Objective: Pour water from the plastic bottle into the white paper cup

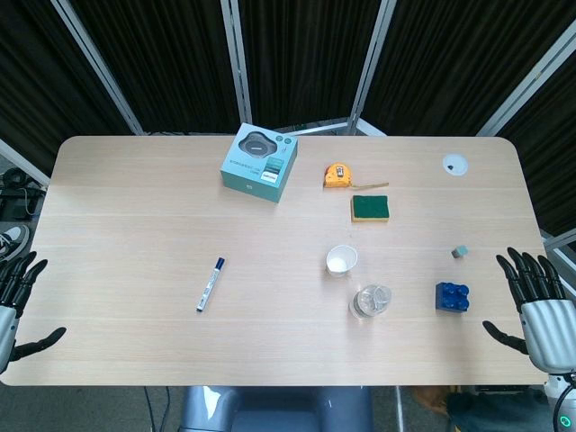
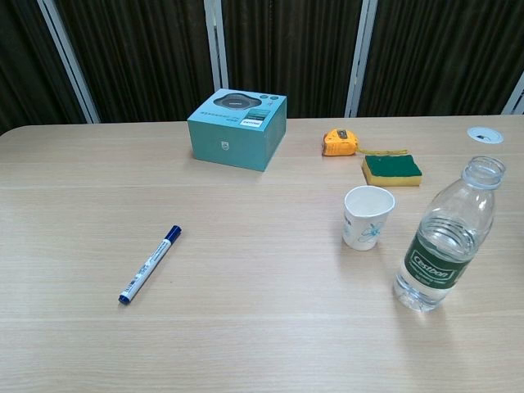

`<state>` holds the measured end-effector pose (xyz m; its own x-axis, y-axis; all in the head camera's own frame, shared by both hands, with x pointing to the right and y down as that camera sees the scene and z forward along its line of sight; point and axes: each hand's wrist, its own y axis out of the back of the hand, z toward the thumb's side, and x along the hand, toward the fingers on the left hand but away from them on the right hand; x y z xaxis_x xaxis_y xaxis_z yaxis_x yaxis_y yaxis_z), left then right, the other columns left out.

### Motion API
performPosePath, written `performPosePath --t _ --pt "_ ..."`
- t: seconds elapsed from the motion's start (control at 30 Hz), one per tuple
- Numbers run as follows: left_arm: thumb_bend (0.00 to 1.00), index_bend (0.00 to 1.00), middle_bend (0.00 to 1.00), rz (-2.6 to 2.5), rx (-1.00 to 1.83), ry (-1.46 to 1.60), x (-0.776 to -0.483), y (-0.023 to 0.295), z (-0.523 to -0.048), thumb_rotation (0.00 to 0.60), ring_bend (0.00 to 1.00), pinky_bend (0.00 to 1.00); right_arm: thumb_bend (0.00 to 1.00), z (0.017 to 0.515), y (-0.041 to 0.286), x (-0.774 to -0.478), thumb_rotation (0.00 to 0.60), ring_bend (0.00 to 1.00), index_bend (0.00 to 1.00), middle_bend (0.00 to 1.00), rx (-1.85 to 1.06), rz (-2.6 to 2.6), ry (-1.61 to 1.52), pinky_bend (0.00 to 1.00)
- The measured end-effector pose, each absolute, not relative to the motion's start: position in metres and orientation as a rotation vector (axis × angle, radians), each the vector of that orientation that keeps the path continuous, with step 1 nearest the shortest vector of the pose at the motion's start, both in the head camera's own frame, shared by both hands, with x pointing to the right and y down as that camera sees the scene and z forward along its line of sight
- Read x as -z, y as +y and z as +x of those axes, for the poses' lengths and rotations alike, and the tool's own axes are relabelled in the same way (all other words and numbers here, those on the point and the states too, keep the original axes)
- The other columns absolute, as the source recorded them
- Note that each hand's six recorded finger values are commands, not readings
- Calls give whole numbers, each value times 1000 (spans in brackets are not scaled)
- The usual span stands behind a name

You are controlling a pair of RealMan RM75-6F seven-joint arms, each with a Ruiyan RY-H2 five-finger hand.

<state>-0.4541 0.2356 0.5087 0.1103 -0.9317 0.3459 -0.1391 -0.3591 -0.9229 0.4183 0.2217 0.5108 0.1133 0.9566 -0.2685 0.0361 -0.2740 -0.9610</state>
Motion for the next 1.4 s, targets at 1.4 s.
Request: performPosePath --t 1.4 --pt "0 0 0 -1559 1473 1001 -544 226 -456 600 0 0 0 369 208 -672 600 24 0 100 -1153 -2478 -921 0"
